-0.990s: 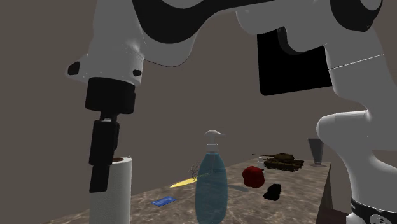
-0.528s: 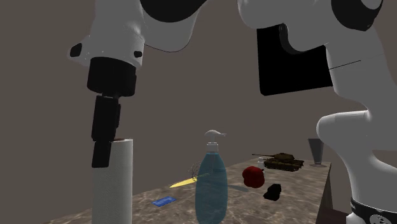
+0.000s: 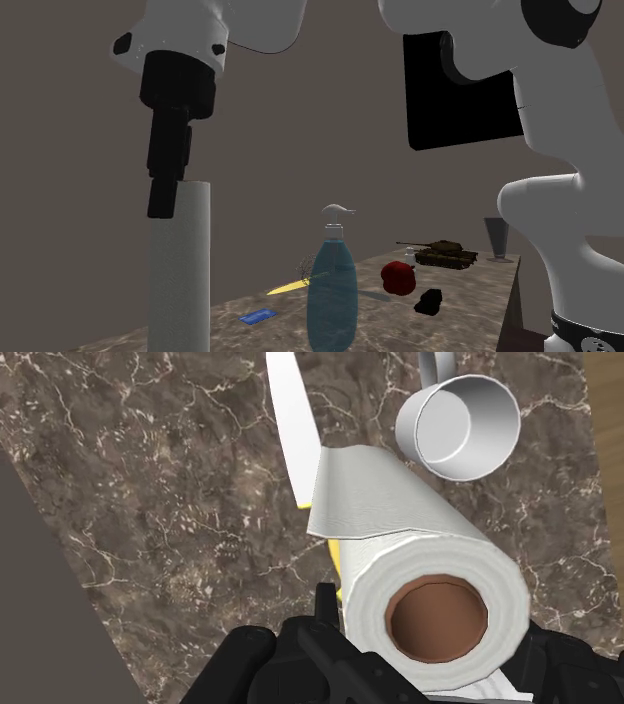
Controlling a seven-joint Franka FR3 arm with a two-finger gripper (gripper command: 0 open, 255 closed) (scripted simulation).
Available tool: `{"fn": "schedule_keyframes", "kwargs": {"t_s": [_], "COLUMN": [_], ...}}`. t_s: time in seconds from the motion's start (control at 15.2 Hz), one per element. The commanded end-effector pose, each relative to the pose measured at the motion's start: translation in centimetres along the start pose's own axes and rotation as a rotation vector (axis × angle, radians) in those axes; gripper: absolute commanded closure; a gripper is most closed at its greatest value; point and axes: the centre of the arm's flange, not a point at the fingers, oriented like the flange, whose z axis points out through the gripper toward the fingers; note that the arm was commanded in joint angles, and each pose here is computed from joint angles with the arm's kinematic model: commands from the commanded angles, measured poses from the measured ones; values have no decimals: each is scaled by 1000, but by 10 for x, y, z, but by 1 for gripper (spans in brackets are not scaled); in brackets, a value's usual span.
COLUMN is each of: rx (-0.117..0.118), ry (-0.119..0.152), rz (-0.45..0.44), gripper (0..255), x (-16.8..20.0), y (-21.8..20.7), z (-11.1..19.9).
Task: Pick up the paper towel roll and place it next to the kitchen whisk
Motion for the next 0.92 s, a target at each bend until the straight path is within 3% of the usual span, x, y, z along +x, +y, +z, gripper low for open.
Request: {"fn": "schedule_keyframes", "kwargs": {"t_s": [0.0,0.86], "rx": [0,0], "ry": [-1,-1], "rz": [0,0], "gripper": [255,255], "x": [0,4], "y": [0,4], "z": [-10,-78]}}
